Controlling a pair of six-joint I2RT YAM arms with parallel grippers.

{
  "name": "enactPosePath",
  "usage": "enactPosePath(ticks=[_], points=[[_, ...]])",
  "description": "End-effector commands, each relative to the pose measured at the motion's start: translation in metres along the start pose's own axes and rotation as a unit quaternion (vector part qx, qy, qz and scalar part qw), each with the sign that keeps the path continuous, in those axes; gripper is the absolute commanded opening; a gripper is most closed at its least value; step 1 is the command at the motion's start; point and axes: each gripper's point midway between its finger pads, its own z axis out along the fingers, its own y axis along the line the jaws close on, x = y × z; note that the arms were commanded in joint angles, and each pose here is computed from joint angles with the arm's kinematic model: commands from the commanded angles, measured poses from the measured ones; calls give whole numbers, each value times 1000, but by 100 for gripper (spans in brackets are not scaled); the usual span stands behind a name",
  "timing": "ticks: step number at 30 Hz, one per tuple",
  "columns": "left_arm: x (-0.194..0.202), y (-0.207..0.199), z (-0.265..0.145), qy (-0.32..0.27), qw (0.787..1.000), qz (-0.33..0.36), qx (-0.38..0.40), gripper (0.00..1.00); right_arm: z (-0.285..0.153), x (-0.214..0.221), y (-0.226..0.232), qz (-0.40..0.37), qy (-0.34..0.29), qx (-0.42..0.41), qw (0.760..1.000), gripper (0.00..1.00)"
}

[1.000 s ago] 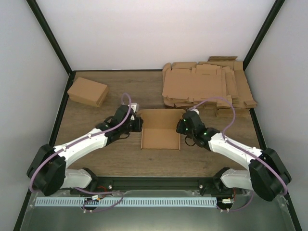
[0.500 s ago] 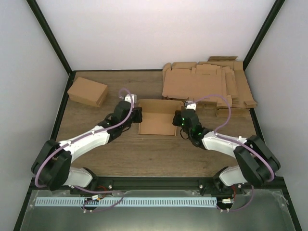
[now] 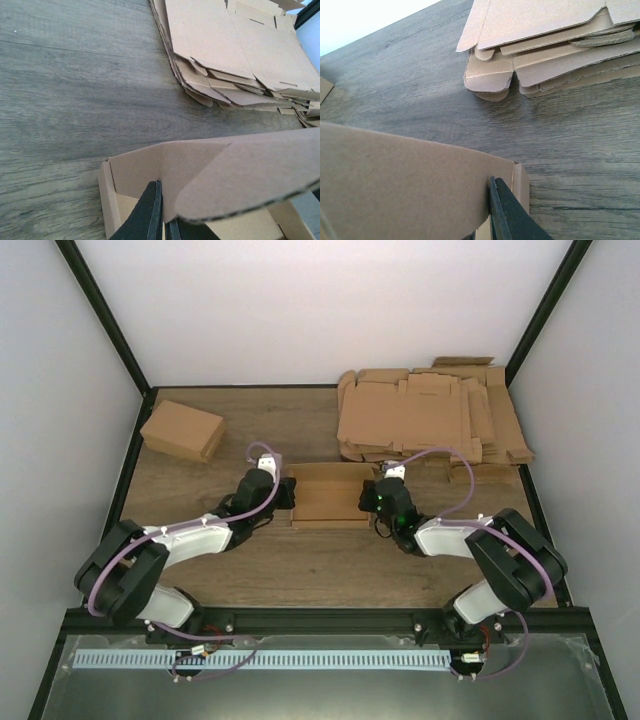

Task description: Fold the paper box

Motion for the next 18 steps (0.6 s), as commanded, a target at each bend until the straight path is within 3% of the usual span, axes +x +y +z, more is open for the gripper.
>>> enactPosePath(ticks=[1,7,10,15,16,18], points=[[38,-11,5,67,996,-36,42,4,-2,13,12,-10,21,-34,999,10],[58,3,1,100,994,-47,10,5,-4,23,6,-21,39,-26,999,10],[63,7,-7,117,993,-35,-1,13,-5,25,3,-29,45,-18,998,10],[42,2,-31,125,992,4,-23,55,-6,21,2,-50,42,-9,998,10],[41,5,-38,137,990,13,-38,67,-5,21,1,-54,43,-7,998,10],[33,3,-52,149,987,33,-49,77,-2,23,0,-63,48,-2,997,10]])
